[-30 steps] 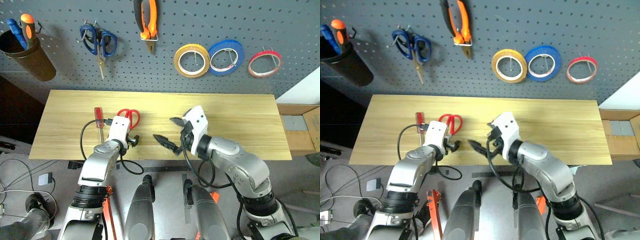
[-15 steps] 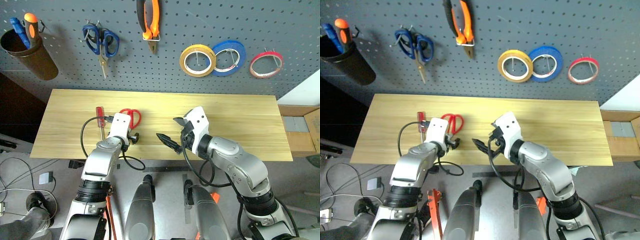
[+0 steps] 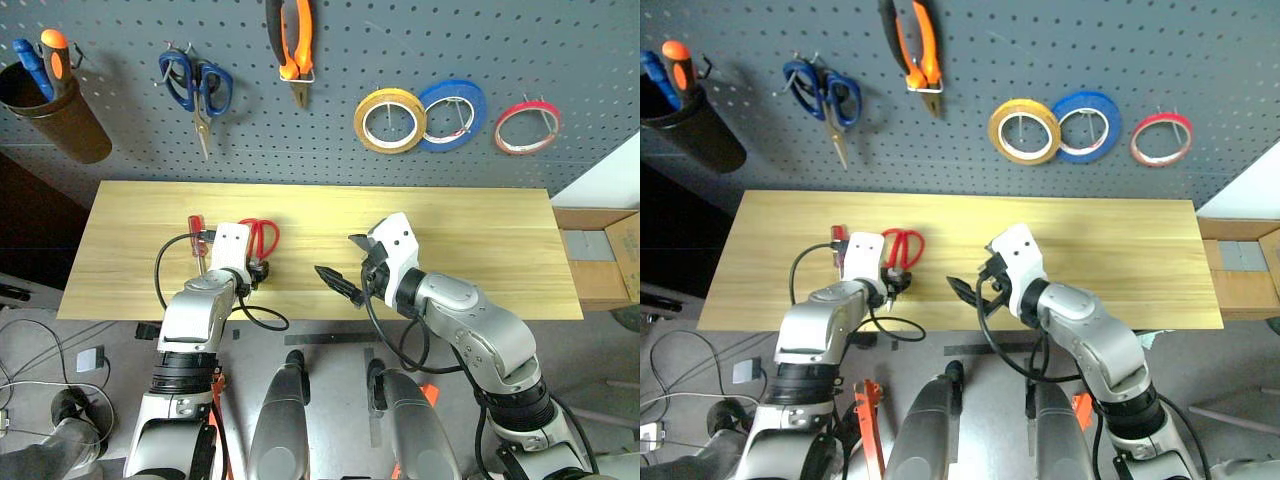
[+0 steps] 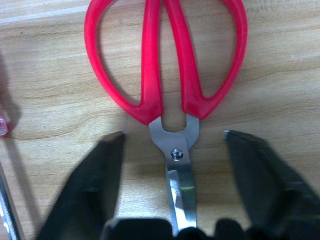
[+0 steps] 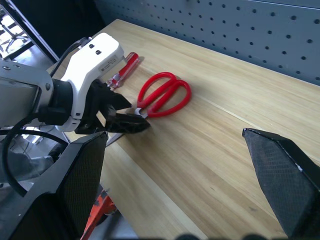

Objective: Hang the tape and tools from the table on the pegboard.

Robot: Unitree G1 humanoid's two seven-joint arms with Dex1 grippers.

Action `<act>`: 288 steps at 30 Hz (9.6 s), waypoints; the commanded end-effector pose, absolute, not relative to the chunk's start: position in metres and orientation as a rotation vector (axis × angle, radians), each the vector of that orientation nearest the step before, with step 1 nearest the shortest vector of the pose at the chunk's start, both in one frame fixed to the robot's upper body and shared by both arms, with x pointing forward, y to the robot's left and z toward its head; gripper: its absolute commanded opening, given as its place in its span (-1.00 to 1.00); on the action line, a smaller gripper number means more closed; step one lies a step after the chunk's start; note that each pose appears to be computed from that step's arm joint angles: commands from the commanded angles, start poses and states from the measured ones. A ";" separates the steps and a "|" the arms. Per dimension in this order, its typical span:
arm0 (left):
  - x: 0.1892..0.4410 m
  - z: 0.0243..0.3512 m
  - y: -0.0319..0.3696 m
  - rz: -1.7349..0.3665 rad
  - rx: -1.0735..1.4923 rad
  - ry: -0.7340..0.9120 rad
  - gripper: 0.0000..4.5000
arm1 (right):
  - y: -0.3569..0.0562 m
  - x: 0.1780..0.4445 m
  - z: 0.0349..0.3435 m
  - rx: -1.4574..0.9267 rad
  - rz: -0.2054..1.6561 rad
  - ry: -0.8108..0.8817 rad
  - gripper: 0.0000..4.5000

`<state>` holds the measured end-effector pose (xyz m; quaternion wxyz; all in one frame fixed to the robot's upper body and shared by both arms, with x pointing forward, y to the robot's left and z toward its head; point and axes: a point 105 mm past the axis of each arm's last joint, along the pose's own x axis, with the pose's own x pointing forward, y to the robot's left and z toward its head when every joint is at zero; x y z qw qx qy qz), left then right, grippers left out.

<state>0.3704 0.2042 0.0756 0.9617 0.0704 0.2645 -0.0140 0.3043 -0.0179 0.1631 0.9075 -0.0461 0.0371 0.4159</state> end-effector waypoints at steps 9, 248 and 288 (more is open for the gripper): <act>0.352 0.046 0.226 0.051 0.159 0.639 -0.55 | -0.022 0.305 0.174 -0.094 0.840 0.036 1.00; 0.392 0.202 0.260 0.286 0.290 -0.193 0.99 | -0.051 0.300 0.286 0.067 0.956 -0.352 1.00; 0.411 0.108 0.289 0.181 0.045 0.508 0.99 | -0.011 0.266 0.187 -0.222 1.181 0.008 1.00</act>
